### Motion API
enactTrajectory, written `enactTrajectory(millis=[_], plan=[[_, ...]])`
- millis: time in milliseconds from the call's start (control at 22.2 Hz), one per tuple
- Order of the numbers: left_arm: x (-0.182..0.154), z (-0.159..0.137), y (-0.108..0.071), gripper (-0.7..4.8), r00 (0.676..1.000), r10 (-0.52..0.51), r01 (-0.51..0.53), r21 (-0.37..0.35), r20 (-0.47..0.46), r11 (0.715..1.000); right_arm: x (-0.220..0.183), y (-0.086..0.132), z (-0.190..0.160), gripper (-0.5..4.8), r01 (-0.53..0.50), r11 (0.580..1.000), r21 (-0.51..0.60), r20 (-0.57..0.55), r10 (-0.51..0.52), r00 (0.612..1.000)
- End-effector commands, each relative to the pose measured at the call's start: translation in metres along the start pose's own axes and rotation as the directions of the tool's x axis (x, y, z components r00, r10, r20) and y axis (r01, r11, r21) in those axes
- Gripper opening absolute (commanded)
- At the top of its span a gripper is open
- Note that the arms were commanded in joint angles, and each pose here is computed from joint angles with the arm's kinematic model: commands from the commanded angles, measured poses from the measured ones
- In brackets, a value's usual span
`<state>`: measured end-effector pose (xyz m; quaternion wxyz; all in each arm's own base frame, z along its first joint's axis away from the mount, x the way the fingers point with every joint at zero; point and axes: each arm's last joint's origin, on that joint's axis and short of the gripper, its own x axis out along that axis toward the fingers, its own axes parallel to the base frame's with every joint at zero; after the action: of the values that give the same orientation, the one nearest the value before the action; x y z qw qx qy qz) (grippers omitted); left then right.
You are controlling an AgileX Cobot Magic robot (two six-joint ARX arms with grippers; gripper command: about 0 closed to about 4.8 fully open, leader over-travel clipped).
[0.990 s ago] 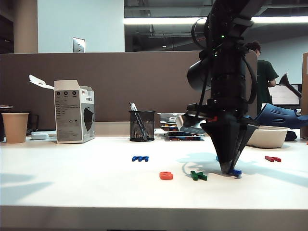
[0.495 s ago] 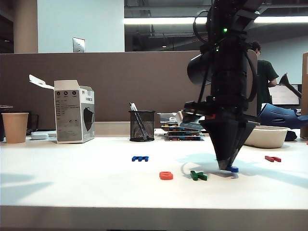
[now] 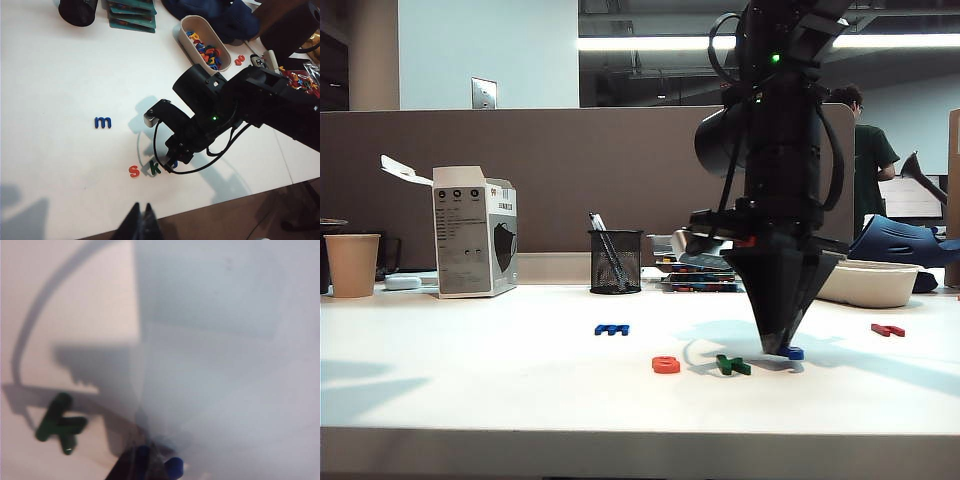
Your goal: Select the appropriate letters from the row of letter magnets placed on the table to arrange into the word "sky".
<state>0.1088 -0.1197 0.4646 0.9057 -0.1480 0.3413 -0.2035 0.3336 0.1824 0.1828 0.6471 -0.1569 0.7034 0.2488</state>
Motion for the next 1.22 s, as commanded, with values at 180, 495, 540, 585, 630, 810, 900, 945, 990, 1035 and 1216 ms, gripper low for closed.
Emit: enactTrajectory(millis=[180, 495, 540, 585, 630, 810, 900, 945, 990, 1035, 1216], plan=[[-0.001, 0.001, 0.000, -0.05, 1.000, -0.006, 0.006, 0.000, 0.011, 1.000, -0.003, 0.001, -0.002, -0.07, 0.031, 1.000, 0.000, -0.011, -0.031, 0.999], [-0.001, 0.001, 0.000, -0.05, 1.000, -0.007, 0.007, 0.000, 0.011, 1.000, -0.003, 0.001, -0.005, -0.07, 0.021, 1.000, 0.004, -0.036, -0.021, 0.999], [-0.001, 0.001, 0.000, -0.05, 1.000, -0.007, 0.007, 0.000, 0.011, 1.000, -0.003, 0.002, -0.005, -0.07, 0.003, 1.000, 0.005, -0.036, -0.002, 0.999], [-0.001, 0.001, 0.000, -0.05, 1.000, -0.007, 0.007, 0.000, 0.011, 1.000, -0.002, 0.002, -0.005, -0.07, -0.003, 1.000, 0.005, -0.034, 0.003, 0.999], [-0.001, 0.001, 0.000, -0.05, 1.000, -0.007, 0.007, 0.000, 0.011, 1.000, -0.002, 0.002, -0.005, -0.07, -0.015, 1.000, 0.005, -0.029, 0.015, 0.999], [-0.001, 0.001, 0.000, -0.05, 1.000, -0.007, 0.007, 0.000, 0.011, 1.000, 0.006, 0.002, -0.008, -0.05, -0.020, 1.000, 0.021, -0.048, 0.021, 0.999], [-0.001, 0.001, 0.000, -0.05, 1.000, -0.007, 0.007, 0.000, 0.011, 1.000, 0.009, 0.001, -0.010, 0.24, -0.020, 1.000, 0.022, -0.059, 0.021, 0.998], [-0.001, 0.001, 0.000, -0.05, 1.000, -0.007, 0.007, 0.000, 0.011, 1.000, 0.009, 0.001, -0.010, 0.49, -0.020, 1.000, 0.022, -0.059, 0.021, 0.998], [-0.001, 0.001, 0.000, -0.05, 1.000, -0.007, 0.007, 0.000, 0.011, 1.000, 0.009, 0.001, -0.009, 0.54, -0.019, 1.000, 0.021, -0.052, 0.020, 0.998], [-0.001, 0.001, 0.000, -0.05, 1.000, -0.007, 0.007, 0.000, 0.011, 1.000, 0.009, 0.001, -0.008, 0.54, -0.019, 1.000, 0.020, -0.044, 0.019, 0.999], [-0.001, 0.001, 0.000, -0.05, 1.000, -0.007, 0.007, 0.000, 0.011, 1.000, 0.009, 0.001, -0.007, 0.54, -0.014, 1.000, 0.017, -0.029, 0.015, 0.999]])
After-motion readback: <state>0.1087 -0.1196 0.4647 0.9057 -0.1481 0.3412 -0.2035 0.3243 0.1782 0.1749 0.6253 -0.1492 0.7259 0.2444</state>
